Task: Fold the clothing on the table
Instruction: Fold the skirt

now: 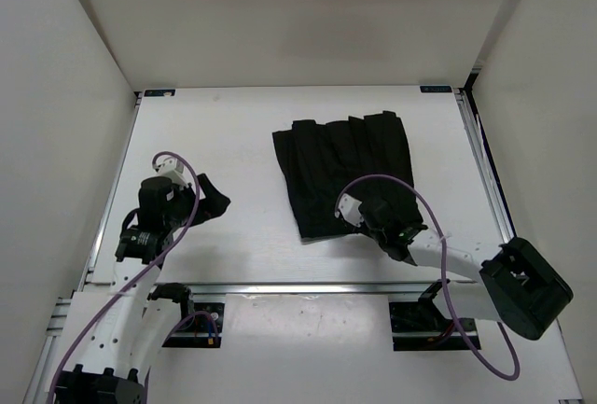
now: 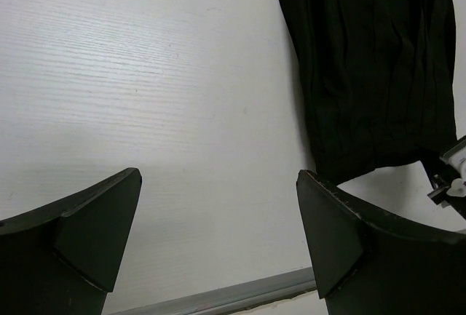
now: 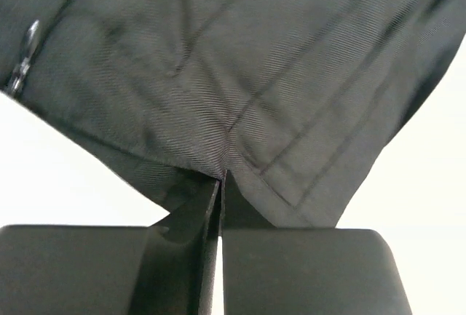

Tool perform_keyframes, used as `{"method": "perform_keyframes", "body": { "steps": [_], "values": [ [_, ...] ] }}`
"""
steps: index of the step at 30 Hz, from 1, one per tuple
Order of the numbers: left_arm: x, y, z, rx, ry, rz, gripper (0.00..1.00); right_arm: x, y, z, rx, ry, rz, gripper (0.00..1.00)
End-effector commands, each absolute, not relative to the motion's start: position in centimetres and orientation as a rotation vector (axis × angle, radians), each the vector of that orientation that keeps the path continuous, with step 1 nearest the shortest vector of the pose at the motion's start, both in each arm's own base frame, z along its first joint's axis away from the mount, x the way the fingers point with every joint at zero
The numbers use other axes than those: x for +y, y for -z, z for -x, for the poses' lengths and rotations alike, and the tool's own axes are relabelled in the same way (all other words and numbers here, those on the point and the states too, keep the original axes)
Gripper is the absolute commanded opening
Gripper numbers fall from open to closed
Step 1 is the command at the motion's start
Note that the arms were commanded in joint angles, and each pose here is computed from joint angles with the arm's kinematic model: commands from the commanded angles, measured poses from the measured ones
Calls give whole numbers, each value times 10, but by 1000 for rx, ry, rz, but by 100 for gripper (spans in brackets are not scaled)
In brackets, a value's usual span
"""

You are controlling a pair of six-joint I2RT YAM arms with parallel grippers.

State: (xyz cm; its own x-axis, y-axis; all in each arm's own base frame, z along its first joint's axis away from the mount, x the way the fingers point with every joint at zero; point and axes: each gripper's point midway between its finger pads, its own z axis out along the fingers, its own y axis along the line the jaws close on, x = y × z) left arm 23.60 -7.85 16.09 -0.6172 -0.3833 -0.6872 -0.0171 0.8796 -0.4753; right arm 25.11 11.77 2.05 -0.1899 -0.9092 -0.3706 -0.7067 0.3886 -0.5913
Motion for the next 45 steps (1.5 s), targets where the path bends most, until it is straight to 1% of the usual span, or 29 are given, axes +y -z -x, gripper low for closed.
{"method": "perform_keyframes", "body": {
  "steps": [1,3,6,8,9,11,12,13,14,15,16,17,18,21,23,24,25,26,28,30,31,32,33,35,36,39,41,42,45],
  "values": [
    [-83,-164,-242,2158,560,275,99,109,-57,-272,1943,459,1201,0],
    [-86,-163,-243,2162,569,269,99,110,-83,-282,1943,444,1082,0],
    [-87,-163,-249,2154,564,276,99,80,-115,-293,2025,457,846,0],
    [-91,-163,-255,2155,571,273,99,48,-127,-296,2072,496,695,0],
    [-93,-163,-257,2152,570,272,99,27,-129,-294,2089,534,627,0],
    [-100,-160,-260,2157,578,266,98,-3,-102,-275,2161,613,629,0],
    [-105,-157,-260,2167,590,257,98,-16,-96,-269,2182,649,620,3],
    [-108,-158,-262,2163,592,266,99,-25,-72,-253,2242,680,681,16],
    [-110,-156,-264,2167,591,263,99,-41,-53,-234,2317,743,691,25],
    [-111,-153,-263,2175,592,270,99,-46,-47,-228,2336,780,701,42],
    [-116,-155,-265,2172,597,258,98,-55,-39,-218,2364,818,689,49],
    [-118,-160,-267,2159,602,255,99,-60,-36,-211,2390,831,681,60],
    [-122,-158,-267,2164,603,241,99,-61,-39,-211,2388,818,656,68],
    [-132,-161,-271,2167,627,220,99,-38,-66,-220,2334,559,601,83],
    [-149,-158,-275,2216,649,153,99,-7,-107,-231,2170,330,663,88],
    [-167,-159,-275,2242,673,77,99,-8,-116,-231,2147,308,648,91],
    [-189,-169,-272,2236,711,-17,99,0,-129,-234,2096,262,680,91],
    [-203,-160,-272,2268,718,-57,98,2,-131,-235,2106,239,677,91],
    [-243,-154,-260,2307,843,-129,99,-4,-128,-238,2172,243,636,91],
    [-281,-160,-260,2256,1111,-108,99,-9,-125,-246,2232,180,571,90],
    [-301,-172,-256,2194,1240,-79,99,-14,-121,-248,2286,74,508,89],
    [-313,-171,-250,2200,1297,-54,99,-4,-120,-253,2308,-67,495,89],
    [-322,-176,-253,2165,1328,-50,99,-5,-131,-259,2309,-145,442,88],
    [-345,-175,-254,2191,1350,-83,99,-16,-120,-271,2433,-271,302,85],
    [-350,-157,-253,2254,1322,-91,98,-13,-118,-277,2465,-354,292,85],
    [-375,-137,-248,2305,1337,-147,99,-8,-117,-289,2437,-354,366,85],
    [-392,-132,-245,2320,1391,-145,99,0,-116,-293,2421,-362,421,85],
    [-396,-118,-239,2366,1400,-136,98,2,-118,-296,2407,-365,417,85],
    [-405,-102,-236,2383,1413,-106,99,5,-119,-301,2395,-375,389,86]
  ]
}}
